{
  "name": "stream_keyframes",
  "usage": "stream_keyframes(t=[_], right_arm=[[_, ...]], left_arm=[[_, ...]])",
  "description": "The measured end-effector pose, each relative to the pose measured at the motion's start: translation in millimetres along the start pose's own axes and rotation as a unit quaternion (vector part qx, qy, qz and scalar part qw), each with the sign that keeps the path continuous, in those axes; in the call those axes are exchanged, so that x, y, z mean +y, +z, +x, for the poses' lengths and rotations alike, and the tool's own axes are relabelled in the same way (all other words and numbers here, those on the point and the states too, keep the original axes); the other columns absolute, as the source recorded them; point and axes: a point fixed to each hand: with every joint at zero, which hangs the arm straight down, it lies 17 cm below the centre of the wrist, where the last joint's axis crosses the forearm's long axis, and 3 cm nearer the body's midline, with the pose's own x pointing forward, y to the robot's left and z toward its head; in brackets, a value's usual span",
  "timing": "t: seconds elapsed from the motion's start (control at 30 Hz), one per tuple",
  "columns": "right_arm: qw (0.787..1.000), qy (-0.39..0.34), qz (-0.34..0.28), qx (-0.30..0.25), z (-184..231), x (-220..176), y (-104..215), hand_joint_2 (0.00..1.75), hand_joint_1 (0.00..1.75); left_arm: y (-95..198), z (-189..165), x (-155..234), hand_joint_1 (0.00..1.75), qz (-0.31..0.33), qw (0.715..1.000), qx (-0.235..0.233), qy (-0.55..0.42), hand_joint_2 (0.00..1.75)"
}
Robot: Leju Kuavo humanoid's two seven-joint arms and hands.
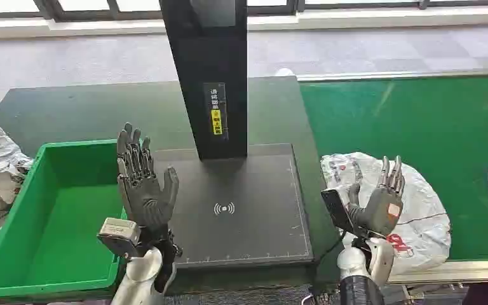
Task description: Moved the parcel from conveyor to table for the left to box.
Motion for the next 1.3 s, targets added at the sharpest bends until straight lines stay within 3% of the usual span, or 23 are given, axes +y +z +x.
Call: stream_keyframes(t=[1.03,1.3], right_arm=[[0.999,-0.010,-0.002,0.032,-20,2,8,1.75,0.00],[0.997,-0.051,-0.013,0.059,-27,6,10,1.75,0.00]], left_arm=[[0,5,-1,0.00,-0.004,1.000,-0.005,0.003,1.75],[0,5,-1,0.00,-0.006,1.000,-0.005,0.003,1.75]])
